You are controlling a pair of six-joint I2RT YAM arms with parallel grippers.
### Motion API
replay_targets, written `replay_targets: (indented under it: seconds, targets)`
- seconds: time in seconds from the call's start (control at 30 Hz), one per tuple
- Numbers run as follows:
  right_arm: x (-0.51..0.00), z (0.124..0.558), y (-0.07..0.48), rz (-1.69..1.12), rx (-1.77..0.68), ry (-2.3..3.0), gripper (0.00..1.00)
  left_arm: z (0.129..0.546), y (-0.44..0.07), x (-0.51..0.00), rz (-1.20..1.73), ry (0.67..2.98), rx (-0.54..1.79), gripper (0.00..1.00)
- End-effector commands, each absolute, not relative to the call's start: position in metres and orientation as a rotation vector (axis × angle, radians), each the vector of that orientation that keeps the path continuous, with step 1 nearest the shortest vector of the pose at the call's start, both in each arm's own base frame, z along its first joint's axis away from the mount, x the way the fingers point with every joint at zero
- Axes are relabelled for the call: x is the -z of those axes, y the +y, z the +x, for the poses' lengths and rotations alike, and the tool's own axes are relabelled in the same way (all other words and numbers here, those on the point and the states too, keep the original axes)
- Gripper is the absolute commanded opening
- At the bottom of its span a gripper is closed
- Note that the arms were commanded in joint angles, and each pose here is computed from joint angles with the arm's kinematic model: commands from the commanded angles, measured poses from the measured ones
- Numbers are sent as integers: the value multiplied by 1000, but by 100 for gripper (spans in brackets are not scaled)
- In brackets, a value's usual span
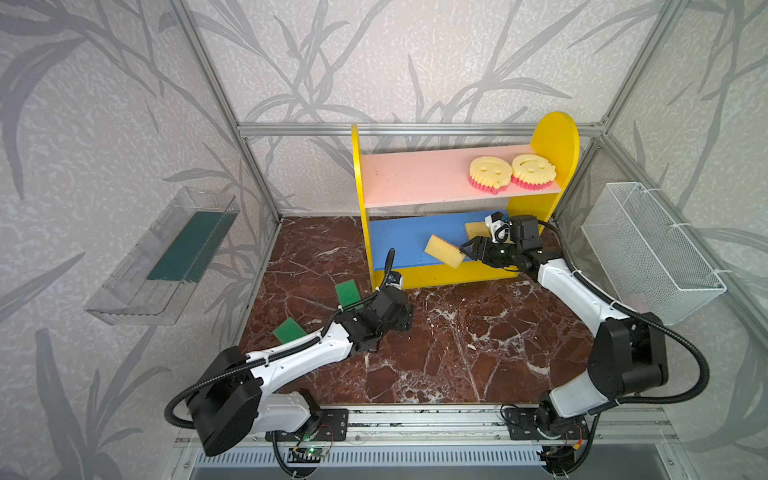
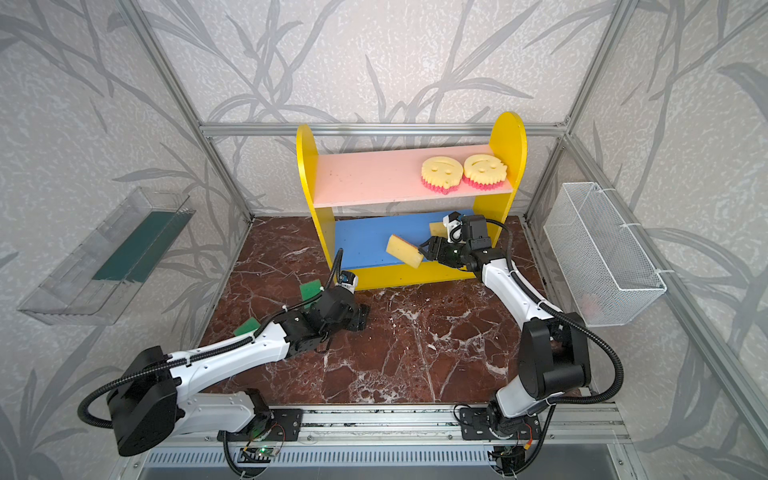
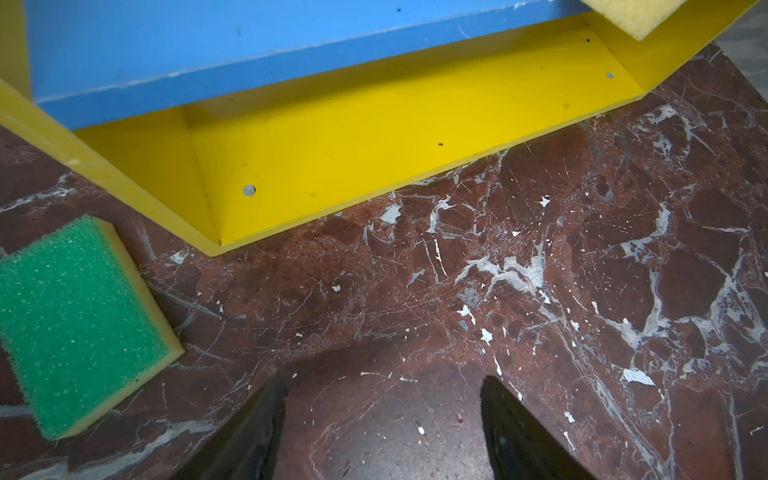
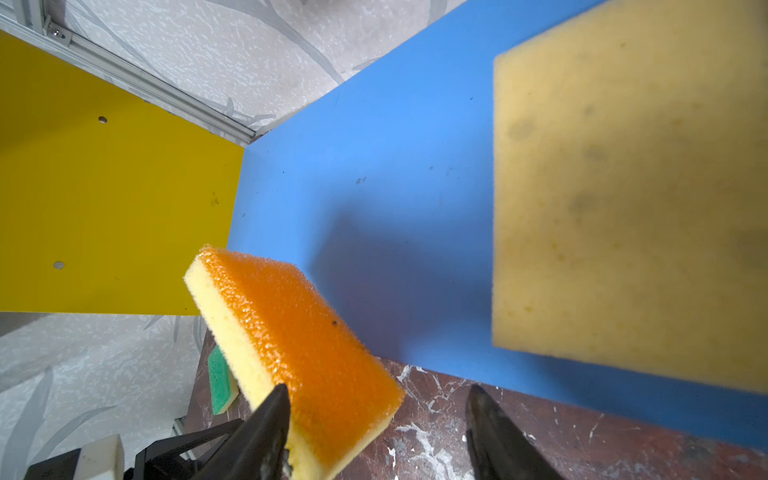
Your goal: Place and organize the cleaning sponges onto the shelf
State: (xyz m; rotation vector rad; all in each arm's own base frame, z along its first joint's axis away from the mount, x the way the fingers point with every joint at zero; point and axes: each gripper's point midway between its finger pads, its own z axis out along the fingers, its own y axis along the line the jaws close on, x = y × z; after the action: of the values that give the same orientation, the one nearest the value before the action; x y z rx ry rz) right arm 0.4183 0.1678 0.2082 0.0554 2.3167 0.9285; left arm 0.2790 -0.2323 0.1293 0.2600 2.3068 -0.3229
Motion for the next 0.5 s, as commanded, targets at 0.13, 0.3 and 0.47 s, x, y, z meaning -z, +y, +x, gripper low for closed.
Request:
replay_targets:
  seconds: [0.13,0.3,0.47]
  targets:
    - [-243,426,164,22,-873,2237,67,289,-240,-136,241,2303,334,75]
    - [-246,426,163,13,-856,2229,68,296,-248,-137,239,2300,352,75]
    - [-251,417,159,4,-838,2217,69,309,-261,-143,228,2289,390,75]
